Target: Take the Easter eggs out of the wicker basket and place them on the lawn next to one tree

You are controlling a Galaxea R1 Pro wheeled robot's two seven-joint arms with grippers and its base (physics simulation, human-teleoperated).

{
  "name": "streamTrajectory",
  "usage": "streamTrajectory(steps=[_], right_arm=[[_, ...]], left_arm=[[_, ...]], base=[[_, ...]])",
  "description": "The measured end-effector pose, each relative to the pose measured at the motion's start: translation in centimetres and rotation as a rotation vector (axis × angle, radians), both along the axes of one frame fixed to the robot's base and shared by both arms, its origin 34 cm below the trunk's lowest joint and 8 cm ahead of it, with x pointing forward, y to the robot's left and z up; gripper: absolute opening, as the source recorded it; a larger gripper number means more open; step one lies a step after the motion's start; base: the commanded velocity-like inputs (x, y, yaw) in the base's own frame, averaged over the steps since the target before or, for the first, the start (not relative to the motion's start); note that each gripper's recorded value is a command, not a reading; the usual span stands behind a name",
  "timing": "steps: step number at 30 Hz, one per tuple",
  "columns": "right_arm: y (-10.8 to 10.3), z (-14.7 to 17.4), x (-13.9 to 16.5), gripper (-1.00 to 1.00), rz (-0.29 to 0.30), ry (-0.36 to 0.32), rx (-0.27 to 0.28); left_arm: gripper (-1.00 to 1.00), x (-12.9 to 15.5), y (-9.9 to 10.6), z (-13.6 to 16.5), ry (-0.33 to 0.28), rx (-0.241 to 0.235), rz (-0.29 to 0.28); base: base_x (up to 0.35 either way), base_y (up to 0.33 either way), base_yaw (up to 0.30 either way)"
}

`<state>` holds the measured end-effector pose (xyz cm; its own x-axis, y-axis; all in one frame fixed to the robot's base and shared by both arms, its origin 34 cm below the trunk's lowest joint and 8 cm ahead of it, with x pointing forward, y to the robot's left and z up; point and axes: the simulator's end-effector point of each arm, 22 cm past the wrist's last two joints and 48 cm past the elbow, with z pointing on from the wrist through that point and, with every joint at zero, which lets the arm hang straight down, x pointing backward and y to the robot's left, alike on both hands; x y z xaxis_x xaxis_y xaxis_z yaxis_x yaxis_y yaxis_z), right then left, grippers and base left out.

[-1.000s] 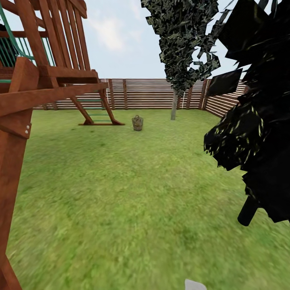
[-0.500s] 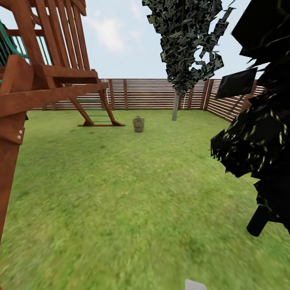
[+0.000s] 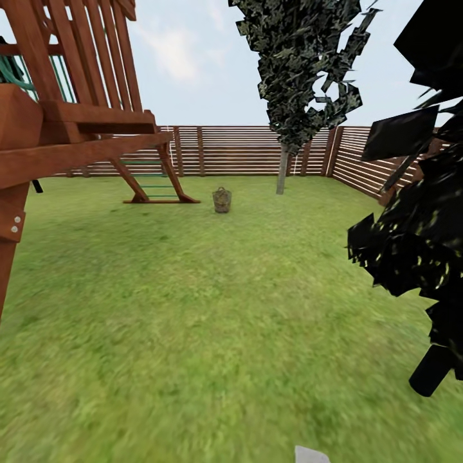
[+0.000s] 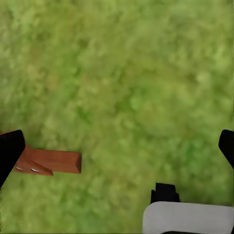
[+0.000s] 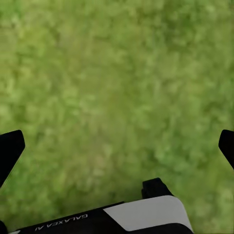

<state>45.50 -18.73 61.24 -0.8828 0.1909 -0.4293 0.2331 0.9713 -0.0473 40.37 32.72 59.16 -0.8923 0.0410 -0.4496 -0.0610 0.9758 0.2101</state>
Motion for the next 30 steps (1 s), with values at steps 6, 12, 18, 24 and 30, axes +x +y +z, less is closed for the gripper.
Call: streamTrajectory(steps=[6, 12, 18, 24, 30], right_arm=[[0.00, 0.00, 0.00, 1.00, 0.000, 0.000, 0.000], [0.00, 0.00, 0.00, 1.00, 0.000, 0.000, 0.000], [0.00, 0.00, 0.00, 1.00, 0.000, 0.000, 0.000], [0.00, 0.00, 0.00, 1.00, 0.000, 0.000, 0.000], [0.00, 0.00, 0.00, 1.00, 0.000, 0.000, 0.000]], left_arm=[[1.00, 0.04, 0.00, 0.01, -0.001, 0.000, 0.000], [1.00, 0.04, -0.01, 0.01, -0.001, 0.000, -0.001], [1.00, 0.03, 0.00, 0.01, -0.001, 0.000, 0.000], [1.00, 0.03, 0.00, 0.01, -0.001, 0.000, 0.000], [1.00, 0.04, -0.01, 0.02, -0.001, 0.000, 0.000]], base=[[0.293, 0.019, 0.000], [0.293, 0.001, 0.000], [0.293, 0.000, 0.000], [0.293, 0.000, 0.000], [0.293, 0.000, 0.000]])
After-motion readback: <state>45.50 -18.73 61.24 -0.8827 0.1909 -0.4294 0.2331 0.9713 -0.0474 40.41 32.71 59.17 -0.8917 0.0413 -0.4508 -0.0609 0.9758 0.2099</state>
